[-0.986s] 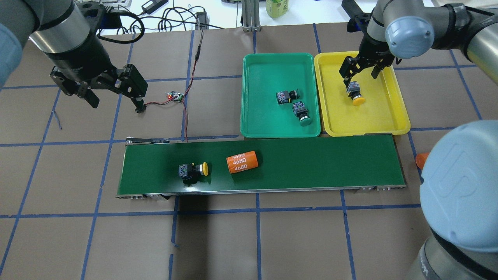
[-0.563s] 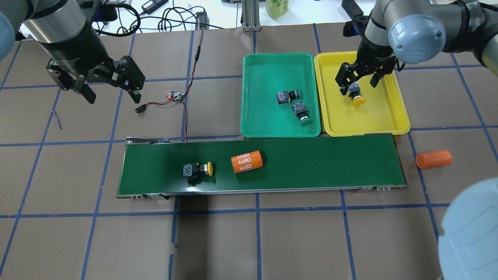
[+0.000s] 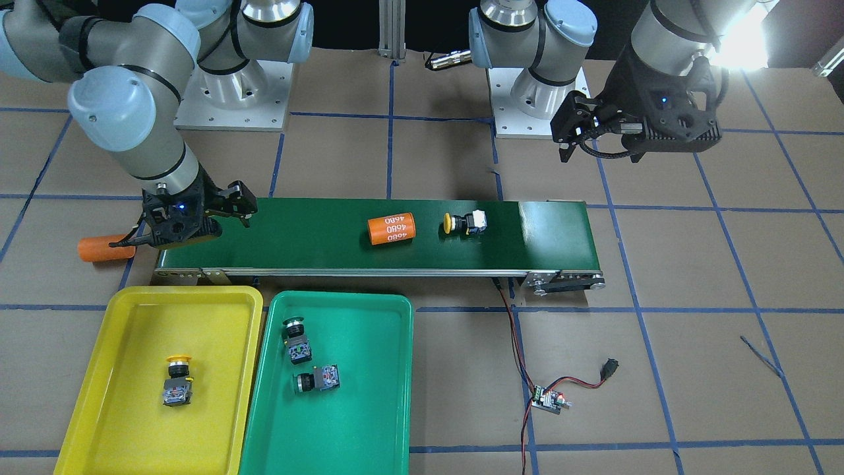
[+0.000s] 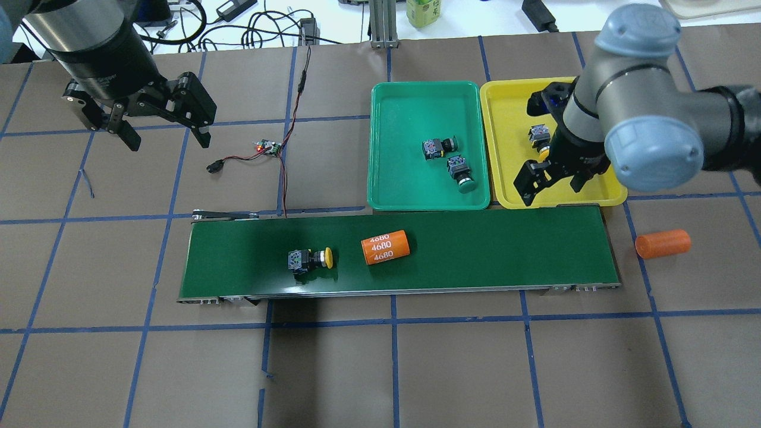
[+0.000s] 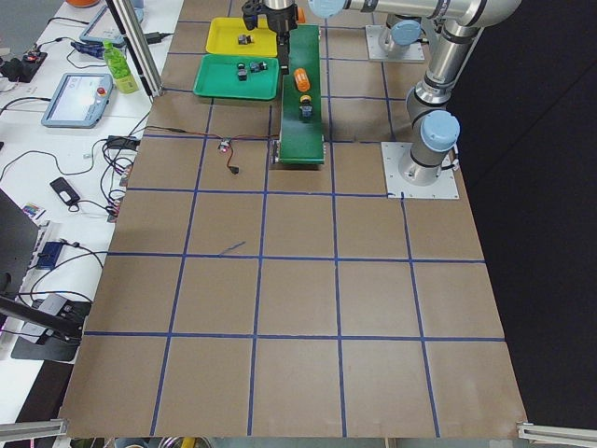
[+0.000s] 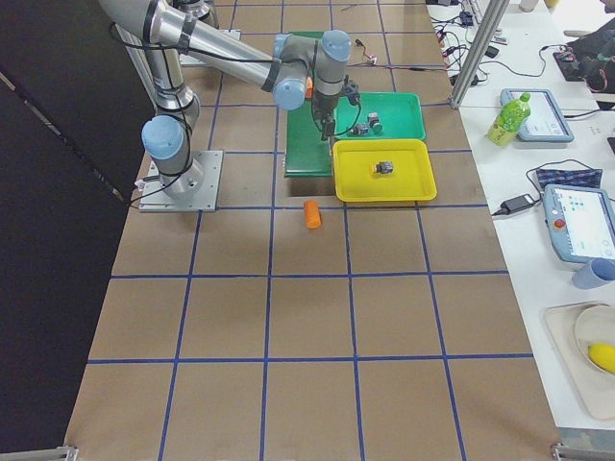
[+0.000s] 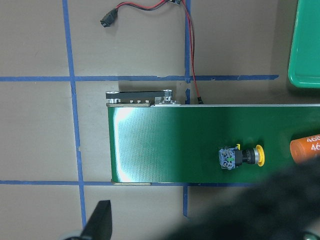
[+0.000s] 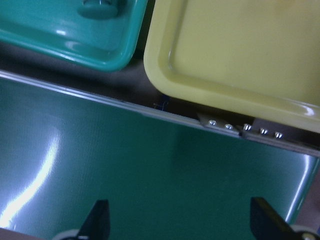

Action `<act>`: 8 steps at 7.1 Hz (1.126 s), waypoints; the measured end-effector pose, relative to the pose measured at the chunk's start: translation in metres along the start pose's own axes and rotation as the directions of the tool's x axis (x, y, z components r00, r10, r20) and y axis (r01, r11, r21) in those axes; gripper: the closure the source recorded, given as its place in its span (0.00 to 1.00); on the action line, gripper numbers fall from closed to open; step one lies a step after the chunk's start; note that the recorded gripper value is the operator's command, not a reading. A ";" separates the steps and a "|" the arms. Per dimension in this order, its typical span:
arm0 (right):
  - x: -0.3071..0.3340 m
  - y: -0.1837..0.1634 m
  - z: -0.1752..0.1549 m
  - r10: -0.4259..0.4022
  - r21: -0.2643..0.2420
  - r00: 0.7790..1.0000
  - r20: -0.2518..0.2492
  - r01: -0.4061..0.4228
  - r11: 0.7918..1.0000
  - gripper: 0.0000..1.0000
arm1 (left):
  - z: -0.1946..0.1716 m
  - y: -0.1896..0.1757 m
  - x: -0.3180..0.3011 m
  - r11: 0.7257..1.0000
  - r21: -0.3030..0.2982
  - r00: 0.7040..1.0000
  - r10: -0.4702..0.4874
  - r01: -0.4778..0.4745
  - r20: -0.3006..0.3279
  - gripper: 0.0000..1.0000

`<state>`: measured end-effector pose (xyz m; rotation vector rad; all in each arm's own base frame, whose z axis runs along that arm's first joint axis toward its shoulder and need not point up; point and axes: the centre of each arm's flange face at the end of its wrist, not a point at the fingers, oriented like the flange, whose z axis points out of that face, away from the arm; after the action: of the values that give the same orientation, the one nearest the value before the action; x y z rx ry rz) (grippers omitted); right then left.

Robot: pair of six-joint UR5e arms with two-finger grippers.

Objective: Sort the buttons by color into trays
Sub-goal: 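Move the right gripper back down over the belt end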

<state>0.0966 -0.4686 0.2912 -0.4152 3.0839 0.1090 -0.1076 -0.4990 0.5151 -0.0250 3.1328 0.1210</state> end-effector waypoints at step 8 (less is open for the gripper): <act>-0.058 0.027 0.021 -0.392 0.094 0.920 -0.019 0.392 0.915 0.00 | -0.001 -0.001 0.002 1.000 -0.004 1.000 -0.009 0.008 -0.025 0.00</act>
<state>0.1455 -0.4261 0.2744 -1.0134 2.9153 -0.0497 -0.1094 -0.5001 0.5164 -0.0401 3.1568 0.1271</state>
